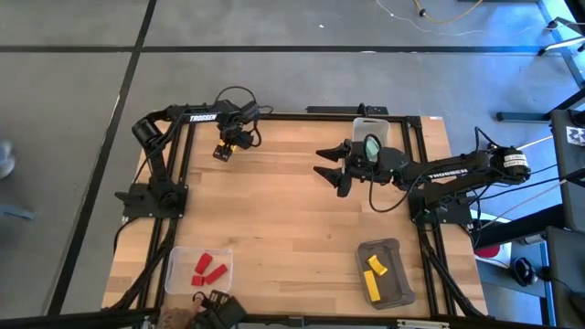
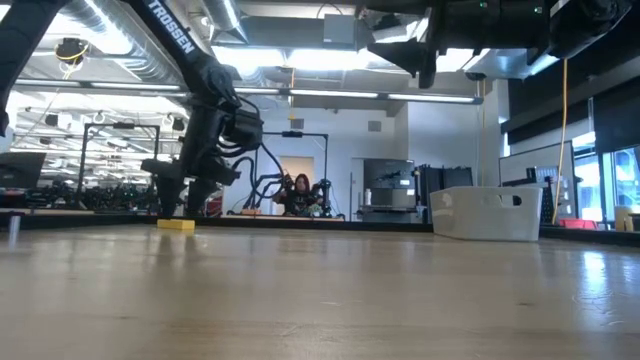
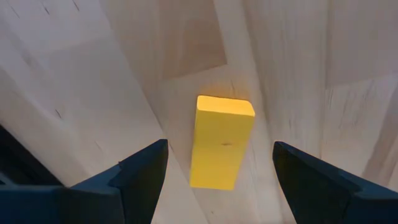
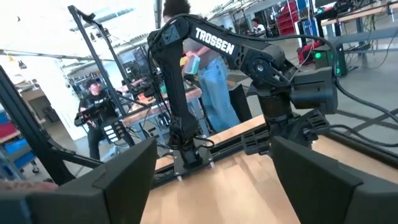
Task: Sort & place blocks by color
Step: Put the yellow block into the black bin
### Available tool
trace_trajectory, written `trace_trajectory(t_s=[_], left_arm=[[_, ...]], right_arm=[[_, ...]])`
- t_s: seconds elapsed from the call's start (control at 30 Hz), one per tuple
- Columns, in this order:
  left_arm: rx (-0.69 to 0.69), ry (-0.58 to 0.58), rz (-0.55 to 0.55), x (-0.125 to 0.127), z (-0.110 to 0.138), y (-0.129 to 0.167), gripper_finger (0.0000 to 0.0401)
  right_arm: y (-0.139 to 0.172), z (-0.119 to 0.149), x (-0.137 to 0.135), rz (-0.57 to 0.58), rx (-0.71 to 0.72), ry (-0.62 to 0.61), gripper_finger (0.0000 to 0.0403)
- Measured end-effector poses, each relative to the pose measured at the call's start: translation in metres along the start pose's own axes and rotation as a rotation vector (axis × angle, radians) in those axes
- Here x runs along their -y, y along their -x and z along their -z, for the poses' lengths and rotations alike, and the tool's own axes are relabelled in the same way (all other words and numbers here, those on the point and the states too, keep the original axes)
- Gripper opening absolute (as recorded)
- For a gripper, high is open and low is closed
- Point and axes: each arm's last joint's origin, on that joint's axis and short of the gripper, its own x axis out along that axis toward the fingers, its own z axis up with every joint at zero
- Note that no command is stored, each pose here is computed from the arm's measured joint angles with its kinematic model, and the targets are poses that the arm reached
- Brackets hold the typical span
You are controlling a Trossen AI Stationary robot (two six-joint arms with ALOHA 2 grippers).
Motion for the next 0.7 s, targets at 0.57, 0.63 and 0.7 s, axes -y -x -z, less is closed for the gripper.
trace_trajectory(t_s=[0.57, 0.63, 0.7], left_arm=[[-0.116, -0.067, 0.050, 0.010, -0.023, -0.026, 0.0251], [-0.121, -0.057, 0.060, 0.011, -0.023, -0.026, 0.0250], [-0.116, -0.034, 0.066, 0.011, -0.023, -0.026, 0.0247]], right_arm=[[0.000, 0.000, 0.000, -0.002, 0.002, -0.087, 0.0317], [0.000, 0.000, -0.001, -0.004, 0.001, -0.087, 0.0317], [0.000, 0.000, -0.002, -0.008, -0.001, -0.088, 0.0317]])
